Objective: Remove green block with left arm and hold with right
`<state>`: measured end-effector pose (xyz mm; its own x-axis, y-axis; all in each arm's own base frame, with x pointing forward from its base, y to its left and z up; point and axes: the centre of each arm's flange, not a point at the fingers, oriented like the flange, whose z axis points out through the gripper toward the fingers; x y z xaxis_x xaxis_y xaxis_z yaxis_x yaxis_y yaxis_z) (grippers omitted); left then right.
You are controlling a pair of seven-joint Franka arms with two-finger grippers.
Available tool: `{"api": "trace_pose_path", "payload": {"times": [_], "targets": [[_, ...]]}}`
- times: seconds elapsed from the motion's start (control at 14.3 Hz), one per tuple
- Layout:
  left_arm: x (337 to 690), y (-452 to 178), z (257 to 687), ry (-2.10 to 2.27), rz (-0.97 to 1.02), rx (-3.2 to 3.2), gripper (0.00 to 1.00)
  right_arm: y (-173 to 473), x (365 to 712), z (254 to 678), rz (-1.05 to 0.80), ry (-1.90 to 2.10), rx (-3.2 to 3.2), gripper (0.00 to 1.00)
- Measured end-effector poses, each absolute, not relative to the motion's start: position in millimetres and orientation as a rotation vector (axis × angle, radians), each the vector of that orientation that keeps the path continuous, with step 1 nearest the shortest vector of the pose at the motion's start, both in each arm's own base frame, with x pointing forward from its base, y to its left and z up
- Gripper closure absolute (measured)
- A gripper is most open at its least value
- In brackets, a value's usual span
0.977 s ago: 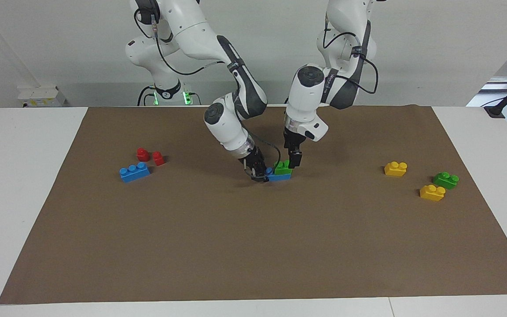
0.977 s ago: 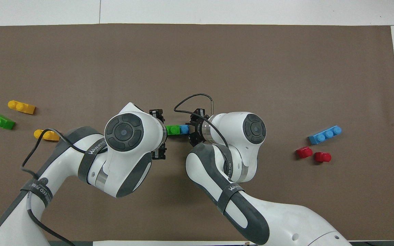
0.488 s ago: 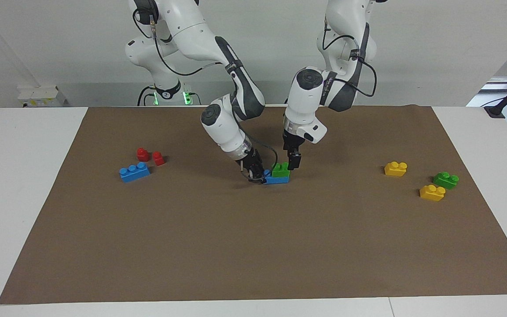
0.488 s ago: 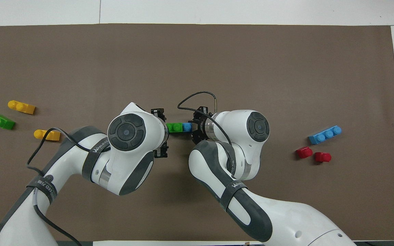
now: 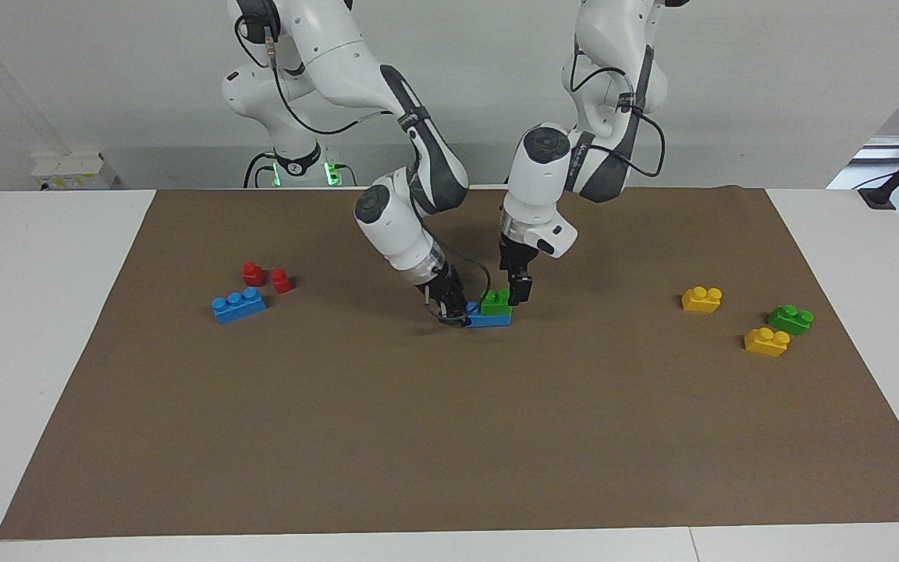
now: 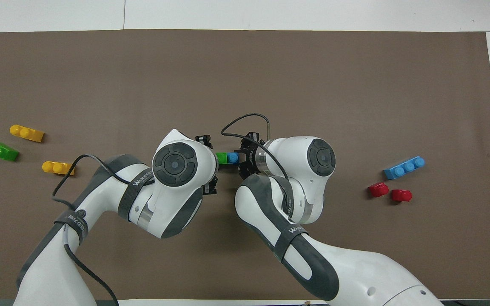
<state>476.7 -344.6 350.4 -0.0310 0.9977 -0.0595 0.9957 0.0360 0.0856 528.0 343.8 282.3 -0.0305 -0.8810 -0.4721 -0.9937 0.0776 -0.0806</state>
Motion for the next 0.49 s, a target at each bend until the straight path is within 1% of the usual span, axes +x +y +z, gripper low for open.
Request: {"api": "trace_pose_path", "payload": {"times": [0.28,0.35,0.42,0.49], "targets": [[478.0,-354.7,344.2,2.174,0.048,2.132,0.0,343.8,528.0,282.3,0.382,1.964,-1.854,0.65],[477.4,-355.8,344.2,2.169,0.053,2.137,0.09,343.8,528.0,282.3,0.382,1.964,-1.854,0.65],[477.2,-356.2,344.4,2.166,0.057,2.141,0.09,343.8,528.0,282.3,0.382,1.964,-1.854,0.65],[477.1,-356.4,344.5,2.162,0.062,2.145,0.15,343.8,528.0,282.3,0.382,1.964,-1.854,0.65]]}}
